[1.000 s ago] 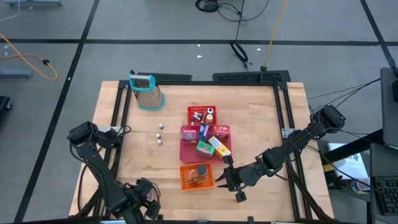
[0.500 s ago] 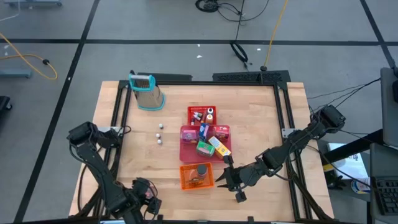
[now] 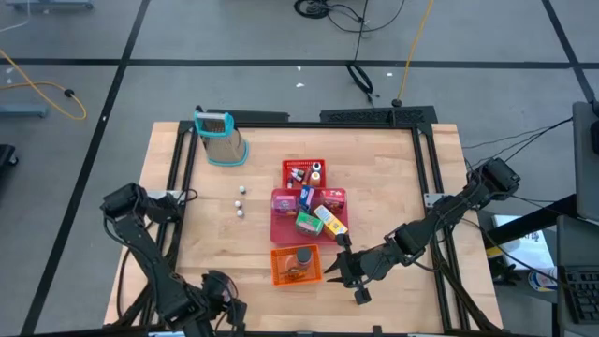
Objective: Pick & Place Kitchen Items
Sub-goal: Put the red seasoning can into the orange bin
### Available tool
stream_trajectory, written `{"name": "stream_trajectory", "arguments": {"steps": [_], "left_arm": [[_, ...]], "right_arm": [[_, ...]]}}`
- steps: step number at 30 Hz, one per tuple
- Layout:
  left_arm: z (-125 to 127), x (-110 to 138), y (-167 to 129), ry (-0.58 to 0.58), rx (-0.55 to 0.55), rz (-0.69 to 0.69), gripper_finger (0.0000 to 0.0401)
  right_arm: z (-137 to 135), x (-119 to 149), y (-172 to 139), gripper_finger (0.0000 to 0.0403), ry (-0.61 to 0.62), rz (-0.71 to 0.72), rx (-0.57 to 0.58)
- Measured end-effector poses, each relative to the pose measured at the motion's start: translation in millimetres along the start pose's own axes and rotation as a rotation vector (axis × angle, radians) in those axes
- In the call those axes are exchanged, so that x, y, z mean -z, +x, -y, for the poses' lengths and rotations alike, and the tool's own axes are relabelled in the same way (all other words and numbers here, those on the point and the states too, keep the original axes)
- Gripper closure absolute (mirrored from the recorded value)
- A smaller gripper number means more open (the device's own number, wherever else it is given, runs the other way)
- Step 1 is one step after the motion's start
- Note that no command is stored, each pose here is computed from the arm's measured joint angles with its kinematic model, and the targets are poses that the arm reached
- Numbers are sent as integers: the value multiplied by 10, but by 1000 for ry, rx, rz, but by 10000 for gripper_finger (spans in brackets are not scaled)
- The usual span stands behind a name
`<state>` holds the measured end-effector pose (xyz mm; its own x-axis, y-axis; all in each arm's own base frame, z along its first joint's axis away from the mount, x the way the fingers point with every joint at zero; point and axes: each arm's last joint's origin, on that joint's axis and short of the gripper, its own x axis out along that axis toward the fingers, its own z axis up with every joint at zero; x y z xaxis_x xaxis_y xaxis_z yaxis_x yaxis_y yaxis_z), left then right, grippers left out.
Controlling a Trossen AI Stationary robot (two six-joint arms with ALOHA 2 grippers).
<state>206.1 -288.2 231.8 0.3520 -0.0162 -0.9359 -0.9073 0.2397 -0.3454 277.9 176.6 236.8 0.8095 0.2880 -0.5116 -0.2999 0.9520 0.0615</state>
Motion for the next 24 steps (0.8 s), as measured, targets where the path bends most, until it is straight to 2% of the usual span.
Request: {"name": "stream_trajectory", "arguments": {"steps": [7, 12, 15, 18, 20, 24], "left_arm": [[86, -54, 16, 47, 89, 69, 96], [187, -1, 11, 100, 181, 16, 89], [261, 50, -6, 196, 259, -19, 90], [309, 82, -22, 379, 315, -16, 90], [308, 88, -21, 459, 308, -32, 87], [261, 67, -2, 500, 235, -76, 74]], "right_arm": [[0, 0, 0, 314, 0, 0, 0], [0, 0, 0, 314, 0, 0, 0], [0, 0, 0, 314, 0, 0, 0], [0, 0, 0, 314, 0, 0, 0], [0, 0, 0, 314, 0, 0, 0], [0, 0, 0, 314, 0, 0, 0]]}}
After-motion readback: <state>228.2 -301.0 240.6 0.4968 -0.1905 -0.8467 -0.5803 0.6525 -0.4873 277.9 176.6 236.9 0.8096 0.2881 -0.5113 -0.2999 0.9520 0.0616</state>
